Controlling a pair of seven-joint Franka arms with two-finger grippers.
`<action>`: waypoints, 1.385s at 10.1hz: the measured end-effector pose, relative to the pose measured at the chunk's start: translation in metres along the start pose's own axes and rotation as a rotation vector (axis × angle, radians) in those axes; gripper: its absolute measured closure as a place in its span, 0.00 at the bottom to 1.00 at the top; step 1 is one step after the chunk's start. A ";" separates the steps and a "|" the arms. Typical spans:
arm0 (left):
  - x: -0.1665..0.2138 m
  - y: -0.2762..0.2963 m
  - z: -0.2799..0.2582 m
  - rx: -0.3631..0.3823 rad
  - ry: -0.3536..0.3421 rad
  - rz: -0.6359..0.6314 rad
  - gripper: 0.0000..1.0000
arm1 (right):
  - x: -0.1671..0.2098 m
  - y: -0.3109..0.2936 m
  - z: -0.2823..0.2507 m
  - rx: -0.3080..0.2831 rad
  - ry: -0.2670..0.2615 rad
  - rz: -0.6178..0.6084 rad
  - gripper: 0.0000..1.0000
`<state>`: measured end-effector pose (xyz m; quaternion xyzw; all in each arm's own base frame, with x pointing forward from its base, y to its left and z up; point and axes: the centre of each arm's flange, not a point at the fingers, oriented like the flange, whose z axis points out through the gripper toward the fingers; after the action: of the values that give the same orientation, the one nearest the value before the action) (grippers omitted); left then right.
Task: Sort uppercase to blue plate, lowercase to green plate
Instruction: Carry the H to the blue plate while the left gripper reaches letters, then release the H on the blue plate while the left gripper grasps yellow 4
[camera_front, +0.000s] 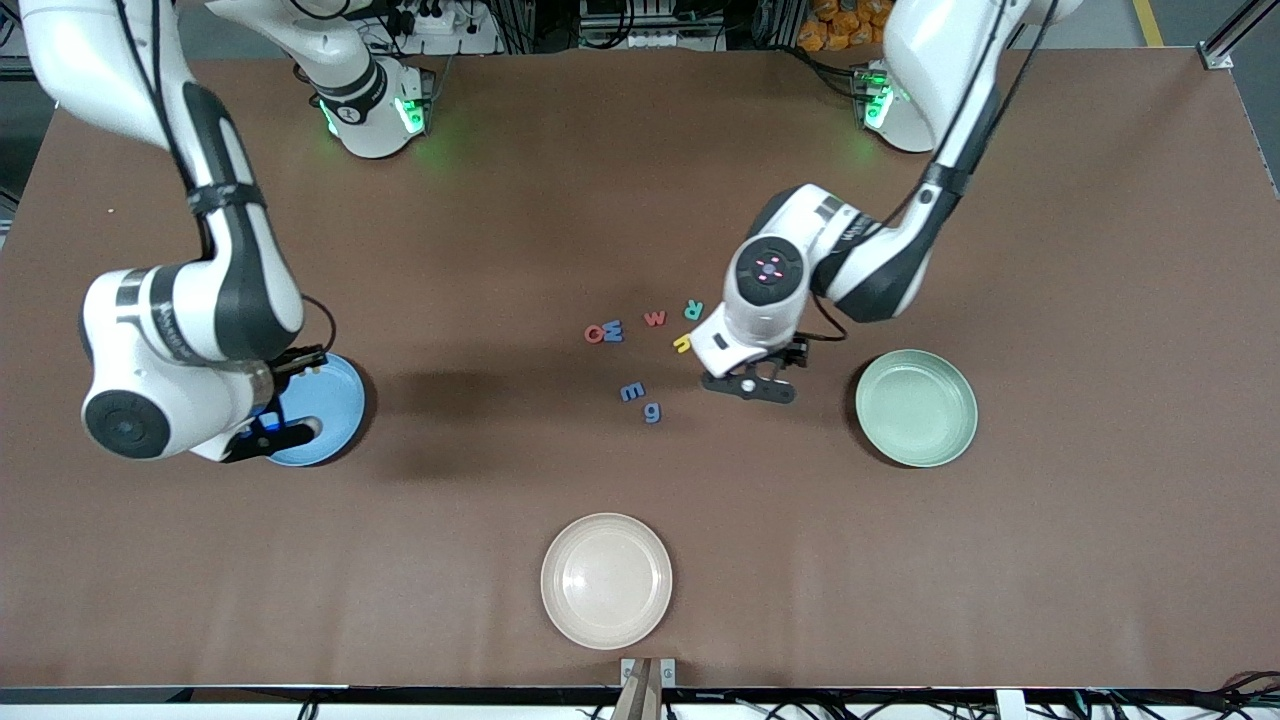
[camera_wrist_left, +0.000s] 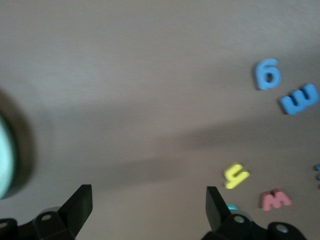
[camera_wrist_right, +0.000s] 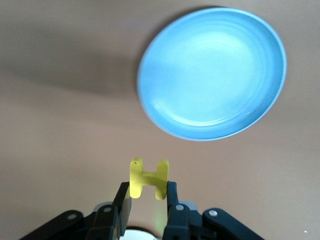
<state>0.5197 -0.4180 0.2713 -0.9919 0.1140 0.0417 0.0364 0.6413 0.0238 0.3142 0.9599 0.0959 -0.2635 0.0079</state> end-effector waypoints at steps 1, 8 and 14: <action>-0.008 0.023 0.016 -0.004 0.004 -0.008 0.00 | 0.010 0.020 0.018 0.012 0.000 0.021 0.67; -0.013 0.061 0.084 -0.044 0.041 -0.090 0.00 | 0.031 0.057 0.056 0.043 -0.003 0.035 0.33; -0.020 0.068 0.102 -0.033 0.017 -0.079 0.00 | -0.066 0.044 -0.129 -0.022 0.257 0.043 0.00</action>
<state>0.4770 -0.4717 0.1674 -0.9965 0.0744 0.0334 0.0205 0.6586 -0.0227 0.4572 0.9874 0.0785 -0.1370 0.0116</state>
